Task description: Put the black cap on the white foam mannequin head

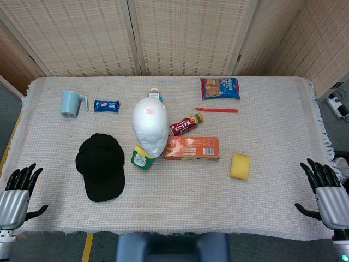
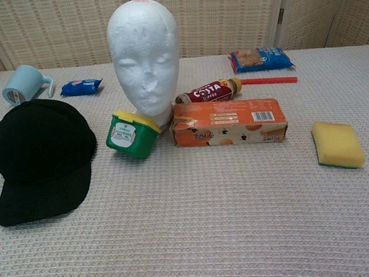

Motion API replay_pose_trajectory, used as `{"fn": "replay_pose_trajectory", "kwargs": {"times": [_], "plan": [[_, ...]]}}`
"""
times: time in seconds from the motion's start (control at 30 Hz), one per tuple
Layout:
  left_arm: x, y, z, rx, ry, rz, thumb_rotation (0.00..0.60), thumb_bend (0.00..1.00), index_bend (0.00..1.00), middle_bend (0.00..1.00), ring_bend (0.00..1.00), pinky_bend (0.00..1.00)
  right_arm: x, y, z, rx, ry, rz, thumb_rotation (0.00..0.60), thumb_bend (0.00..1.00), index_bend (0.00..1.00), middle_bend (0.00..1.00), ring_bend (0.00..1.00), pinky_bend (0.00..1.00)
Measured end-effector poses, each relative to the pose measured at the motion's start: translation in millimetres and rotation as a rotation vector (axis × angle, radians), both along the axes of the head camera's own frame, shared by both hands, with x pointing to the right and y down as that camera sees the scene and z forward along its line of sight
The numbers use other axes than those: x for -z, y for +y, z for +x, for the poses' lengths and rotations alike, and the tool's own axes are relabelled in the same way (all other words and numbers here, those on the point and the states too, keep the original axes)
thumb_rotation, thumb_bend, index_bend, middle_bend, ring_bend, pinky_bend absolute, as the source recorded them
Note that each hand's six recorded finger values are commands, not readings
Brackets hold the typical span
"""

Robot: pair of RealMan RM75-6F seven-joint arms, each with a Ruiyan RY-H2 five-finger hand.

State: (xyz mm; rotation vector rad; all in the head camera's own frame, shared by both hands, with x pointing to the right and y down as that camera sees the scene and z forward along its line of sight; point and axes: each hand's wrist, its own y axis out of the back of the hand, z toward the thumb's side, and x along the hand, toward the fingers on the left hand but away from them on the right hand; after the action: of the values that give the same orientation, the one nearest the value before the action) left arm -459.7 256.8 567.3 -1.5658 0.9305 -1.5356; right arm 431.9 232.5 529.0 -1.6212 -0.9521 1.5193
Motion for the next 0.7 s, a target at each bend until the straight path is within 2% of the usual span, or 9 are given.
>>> {"fn": "replay_pose_trajectory", "kwargs": {"times": [0.23,0.33,0.43,0.5,0.53,0.6,0.7], "plan": [[-5.2,3.7,7.3,-0.021,0.026,-0.027,0.6,0.08,0.11,0.01,0.0,0.06,-0.1,-0.4,2.2,-0.005,0.011,0.002,0.6,0.07,0.0,0.0,0.0,0.0],[-6.8,8.1,17.4,-0.059,0.061,-0.042,0.6,0.08,0.12,0.15,0.04,0.16,1.0,-1.1,4.2,-0.013,0.016,0.008,0.6,0.07,0.0,0.0,0.0,0.0],[-8.2,14.0,32.0,-0.115,0.11,-0.047,0.6,0.08,0.18,0.41,0.22,0.38,0.3,-1.1,4.6,-0.013,0.02,0.005,0.6,0.07,0.0,0.0,0.0,0.0],[-8.8,17.6,44.2,-0.162,0.158,-0.031,0.6,0.08,0.28,0.67,0.46,0.54,-1.0,-1.2,3.6,-0.009,0.019,-0.001,0.6,0.07,0.0,0.0,0.0,0.0],[-9.3,19.2,49.3,-0.185,0.18,-0.021,0.6,0.08,0.32,0.76,0.54,0.6,-1.8,-1.5,2.3,-0.005,0.016,-0.003,0.6,0.07,0.0,0.0,0.0,0.0],[-11.5,23.6,60.8,-0.247,0.232,0.003,0.6,0.08,0.41,0.9,0.69,0.72,-3.1,-1.6,1.2,-0.002,0.017,-0.004,0.6,0.07,0.0,0.0,0.0,0.0],[-19.1,31.3,76.6,-0.324,0.31,0.033,0.6,0.11,0.53,1.0,0.87,0.87,-7.4,-1.3,-0.5,0.005,0.025,-0.015,0.6,0.07,0.0,0.0,0.0,0.0]]}}
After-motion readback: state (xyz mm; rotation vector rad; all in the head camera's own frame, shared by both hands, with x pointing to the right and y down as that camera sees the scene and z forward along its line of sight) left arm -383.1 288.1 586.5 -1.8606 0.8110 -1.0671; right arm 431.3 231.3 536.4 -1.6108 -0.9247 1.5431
